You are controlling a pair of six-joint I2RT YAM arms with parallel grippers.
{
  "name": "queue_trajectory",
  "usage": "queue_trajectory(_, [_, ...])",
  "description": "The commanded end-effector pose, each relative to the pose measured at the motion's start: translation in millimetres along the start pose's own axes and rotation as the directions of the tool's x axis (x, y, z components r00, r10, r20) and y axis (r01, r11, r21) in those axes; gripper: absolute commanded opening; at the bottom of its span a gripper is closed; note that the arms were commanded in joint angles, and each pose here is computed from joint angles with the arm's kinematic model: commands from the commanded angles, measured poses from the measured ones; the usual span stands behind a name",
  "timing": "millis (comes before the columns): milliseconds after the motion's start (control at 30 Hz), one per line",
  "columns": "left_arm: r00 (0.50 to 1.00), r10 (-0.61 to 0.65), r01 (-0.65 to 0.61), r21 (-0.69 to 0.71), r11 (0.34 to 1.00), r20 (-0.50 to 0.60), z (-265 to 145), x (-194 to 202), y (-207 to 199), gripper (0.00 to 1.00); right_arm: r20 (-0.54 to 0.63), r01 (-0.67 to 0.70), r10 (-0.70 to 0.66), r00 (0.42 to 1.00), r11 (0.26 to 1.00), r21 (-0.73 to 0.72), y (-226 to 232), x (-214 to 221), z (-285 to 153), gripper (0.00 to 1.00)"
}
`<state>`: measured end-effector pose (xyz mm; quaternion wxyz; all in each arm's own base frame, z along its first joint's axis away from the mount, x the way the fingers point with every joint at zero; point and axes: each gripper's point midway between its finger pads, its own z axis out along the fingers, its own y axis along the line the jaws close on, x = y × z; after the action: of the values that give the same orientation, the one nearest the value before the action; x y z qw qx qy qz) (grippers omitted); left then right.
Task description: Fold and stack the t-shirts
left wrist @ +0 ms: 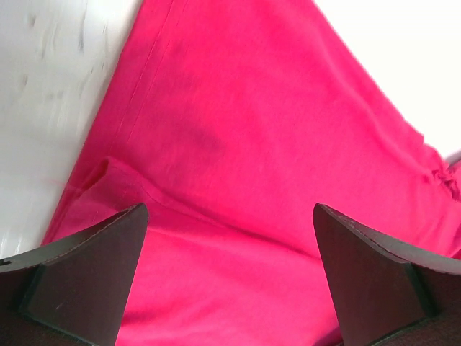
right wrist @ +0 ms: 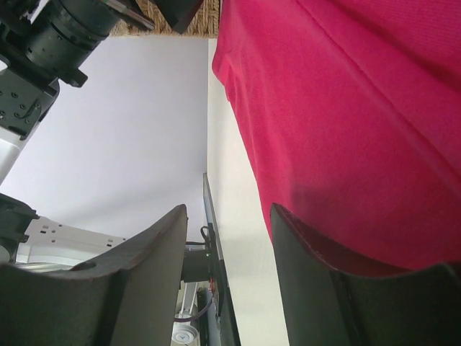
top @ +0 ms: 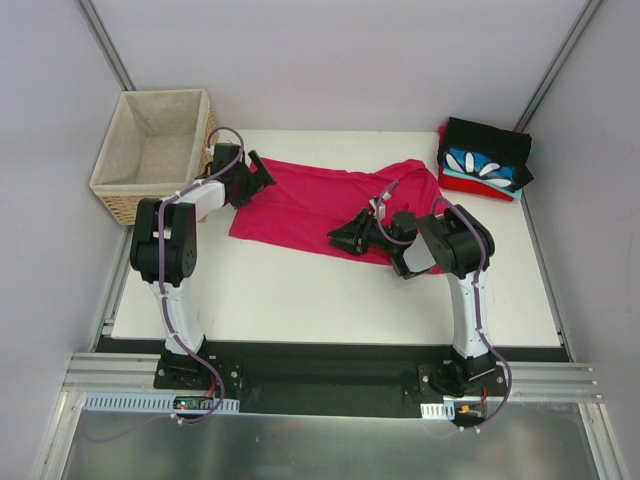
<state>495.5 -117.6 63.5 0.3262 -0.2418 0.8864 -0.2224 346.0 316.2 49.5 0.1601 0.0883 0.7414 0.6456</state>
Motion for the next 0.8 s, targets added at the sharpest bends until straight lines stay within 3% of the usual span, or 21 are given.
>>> queue_trajectory(0, [0.998, 0.016, -0.018, 0.025, 1.000, 0.060, 7.3, -28.4, -12.6, 0.99, -0.013, 0.105, -0.106, 0.994, 0.992, -0.076, 6.5, 8.8, 4.1, 0.54])
queue_trajectory(200, [0.995, 0.026, -0.037, 0.114, 0.993, 0.098, -3.7, -53.6, -46.9, 0.98, -0.015, 0.111, -0.112, 0.994, 0.991, -0.077, 8.4, 9.8, 3.8, 0.54])
queue_trajectory(367, [0.988, 0.076, -0.100, 0.183, 0.978, 0.133, -56.2, -47.2, -74.6, 0.98, -0.007, 0.132, -0.133, 0.991, 0.987, -0.092, 17.5, 7.3, 3.0, 0.54])
queue_trajectory(633, [0.990, 0.138, -0.130, 0.309, 0.942, -0.005, -110.8, 33.6, -87.5, 0.99, 0.046, 0.309, -0.306, 0.951, 0.949, -0.057, 76.8, 4.3, -22.4, 0.54])
queue_trajectory(667, [0.989, 0.149, -0.139, 0.303, 0.943, -0.009, -111.8, 41.4, -85.8, 0.99, 0.059, 0.408, -0.406, 0.912, 0.912, -0.037, 85.3, 1.6, -26.9, 0.55])
queue_trajectory(700, [0.986, 0.164, -0.153, 0.301, 0.941, -0.014, -111.7, 48.8, -84.1, 0.99, 0.027, 0.378, -0.381, 0.924, 0.923, 0.072, 71.0, 3.7, -32.8, 0.55])
queue_trajectory(733, [0.983, 0.181, -0.162, 0.298, 0.941, -0.037, -110.9, 64.1, -81.3, 0.99, 0.062, 0.463, -0.467, 0.882, 0.883, 0.073, 108.9, -0.9, -42.6, 0.55])
queue_trajectory(767, [0.983, 0.182, -0.164, 0.313, 0.936, -0.030, -109.5, 67.5, -83.2, 0.99, 0.059, 0.511, -0.521, 0.852, 0.850, 0.127, 116.2, -4.8, -48.7, 0.56])
